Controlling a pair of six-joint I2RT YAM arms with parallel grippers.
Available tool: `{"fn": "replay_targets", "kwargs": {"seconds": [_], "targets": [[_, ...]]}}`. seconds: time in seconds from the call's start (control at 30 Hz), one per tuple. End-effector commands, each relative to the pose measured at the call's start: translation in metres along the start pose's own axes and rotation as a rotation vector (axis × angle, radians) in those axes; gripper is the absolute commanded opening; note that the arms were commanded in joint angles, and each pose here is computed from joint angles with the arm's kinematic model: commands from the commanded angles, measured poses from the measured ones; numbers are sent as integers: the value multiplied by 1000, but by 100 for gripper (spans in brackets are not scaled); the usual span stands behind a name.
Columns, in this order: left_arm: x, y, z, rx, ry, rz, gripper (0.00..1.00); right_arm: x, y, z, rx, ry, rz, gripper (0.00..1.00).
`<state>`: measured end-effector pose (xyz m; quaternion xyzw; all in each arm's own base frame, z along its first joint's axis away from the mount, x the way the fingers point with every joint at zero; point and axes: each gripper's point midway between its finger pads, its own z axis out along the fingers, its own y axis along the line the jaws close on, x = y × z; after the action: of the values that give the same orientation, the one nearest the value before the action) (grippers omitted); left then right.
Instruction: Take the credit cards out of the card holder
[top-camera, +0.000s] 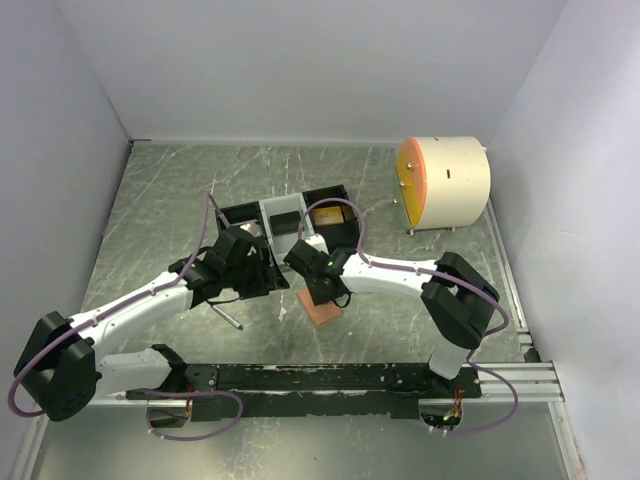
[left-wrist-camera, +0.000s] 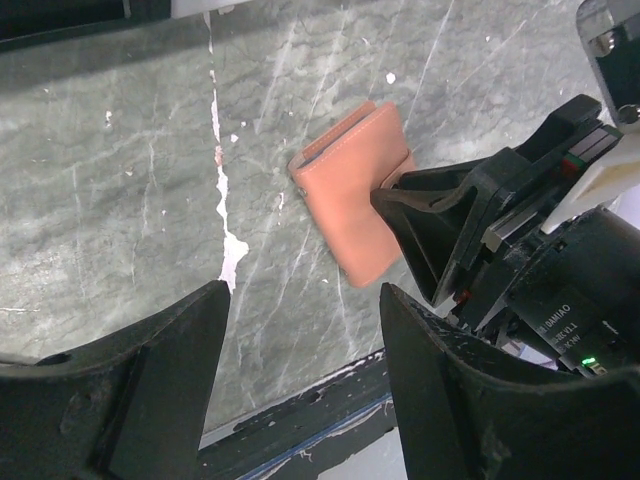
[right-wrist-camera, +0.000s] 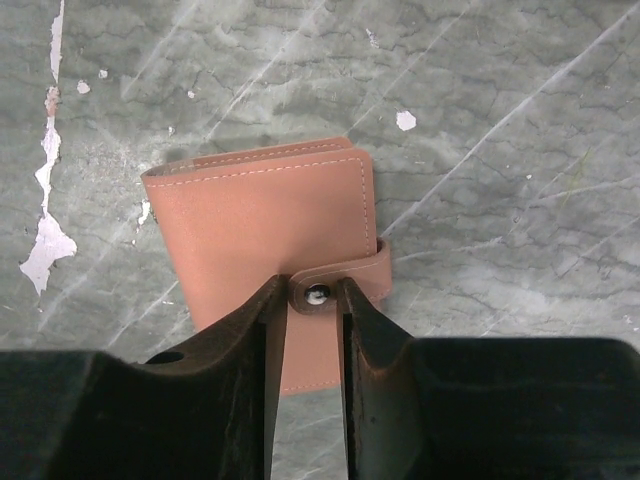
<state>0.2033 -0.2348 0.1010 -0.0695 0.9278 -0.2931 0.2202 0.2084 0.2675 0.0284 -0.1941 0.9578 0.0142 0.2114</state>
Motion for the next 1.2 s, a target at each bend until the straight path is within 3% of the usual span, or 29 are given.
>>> {"fn": "replay_targets", "kwargs": {"seconds": [0.0,0.33,0.67,0.83,1.0,1.17], "targets": [[10,-8,5,52,47,31,72,15,-11,7,41,26,9,23],[36,-2,30,56,152,56,70,10,9,6,-126,14,96,0],[47,-16,53,47,173,74,71,7,18,0,-284,17,192,0],[64,7,72,-50,219,81,70,6,21,-1,-350,24,235,0],[69,24,81,-141,228,77,66,7,24,-5,-395,31,248,0],[65,32,78,-196,203,82,57,3,19,-9,-400,20,265,0]]}}
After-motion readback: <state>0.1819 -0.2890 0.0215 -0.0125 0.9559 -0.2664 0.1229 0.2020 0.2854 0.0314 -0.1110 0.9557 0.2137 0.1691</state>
